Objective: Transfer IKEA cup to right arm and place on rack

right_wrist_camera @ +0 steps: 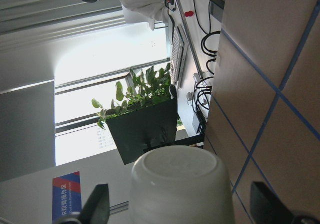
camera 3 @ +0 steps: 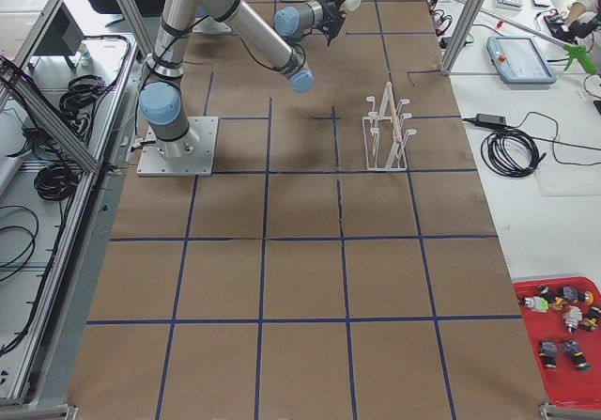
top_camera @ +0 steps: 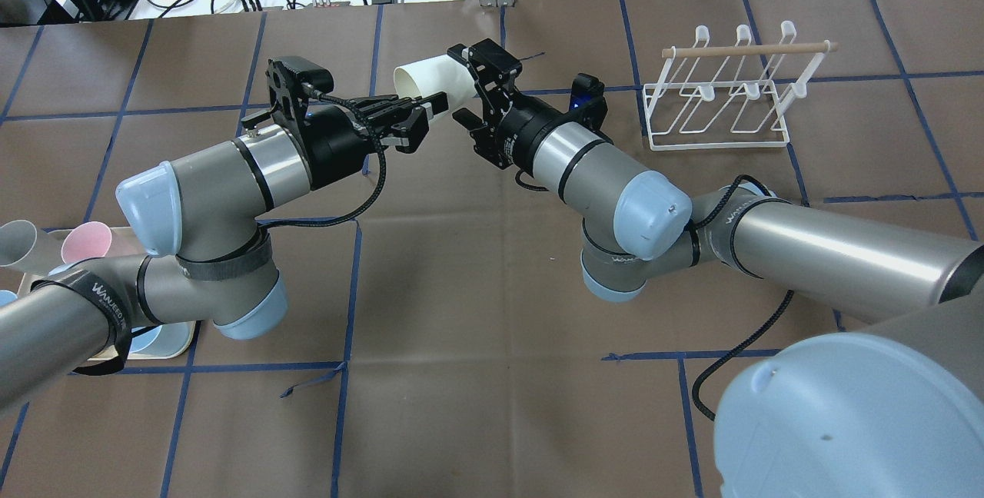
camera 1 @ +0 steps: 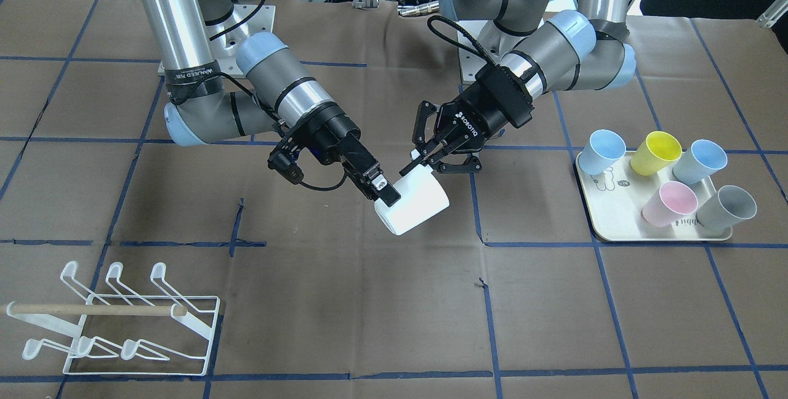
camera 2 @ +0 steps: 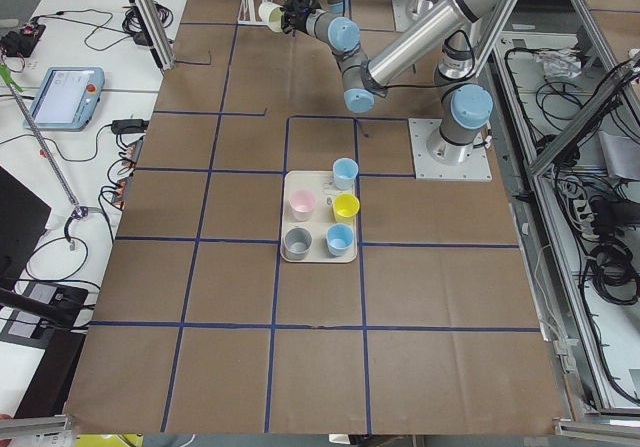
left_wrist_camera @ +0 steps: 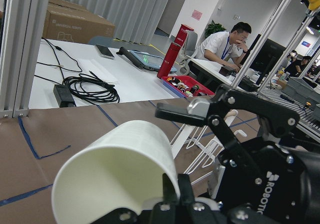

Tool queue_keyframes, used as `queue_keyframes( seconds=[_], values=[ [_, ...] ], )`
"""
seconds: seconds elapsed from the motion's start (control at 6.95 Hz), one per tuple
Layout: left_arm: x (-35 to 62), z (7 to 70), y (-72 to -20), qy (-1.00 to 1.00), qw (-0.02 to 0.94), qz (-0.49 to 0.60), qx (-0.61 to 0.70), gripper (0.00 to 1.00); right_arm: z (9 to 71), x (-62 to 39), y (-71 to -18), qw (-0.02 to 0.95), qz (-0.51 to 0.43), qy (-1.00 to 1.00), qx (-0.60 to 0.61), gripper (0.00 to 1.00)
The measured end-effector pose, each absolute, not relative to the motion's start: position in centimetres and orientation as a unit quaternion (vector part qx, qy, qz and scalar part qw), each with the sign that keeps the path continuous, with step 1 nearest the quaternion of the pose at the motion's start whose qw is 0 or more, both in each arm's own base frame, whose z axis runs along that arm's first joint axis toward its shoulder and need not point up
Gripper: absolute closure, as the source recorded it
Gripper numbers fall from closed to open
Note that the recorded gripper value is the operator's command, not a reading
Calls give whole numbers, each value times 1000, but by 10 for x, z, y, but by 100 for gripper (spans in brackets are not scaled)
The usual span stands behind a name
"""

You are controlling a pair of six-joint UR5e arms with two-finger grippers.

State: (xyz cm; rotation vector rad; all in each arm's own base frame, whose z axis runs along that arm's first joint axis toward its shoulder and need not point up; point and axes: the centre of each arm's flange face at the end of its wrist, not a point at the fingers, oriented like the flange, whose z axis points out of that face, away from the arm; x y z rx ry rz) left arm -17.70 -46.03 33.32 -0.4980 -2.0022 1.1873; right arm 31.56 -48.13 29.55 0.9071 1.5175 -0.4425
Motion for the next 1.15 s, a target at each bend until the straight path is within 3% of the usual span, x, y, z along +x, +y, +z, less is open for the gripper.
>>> queue_keyframes(
  seconds=[0.72,1.01,1.15],
  values=[
    [-177,336,-459,-781,375,462,-187,100,289,333,-485,618,-175,657,396,1],
    [-178,337,-459,-782,377,460,-184,100,289,336,-486,617,-173,658,396,21],
    [-178,337,-459,-782,378,460,-184,100,290,336,-487,618,-173,658,394,23]
  ],
)
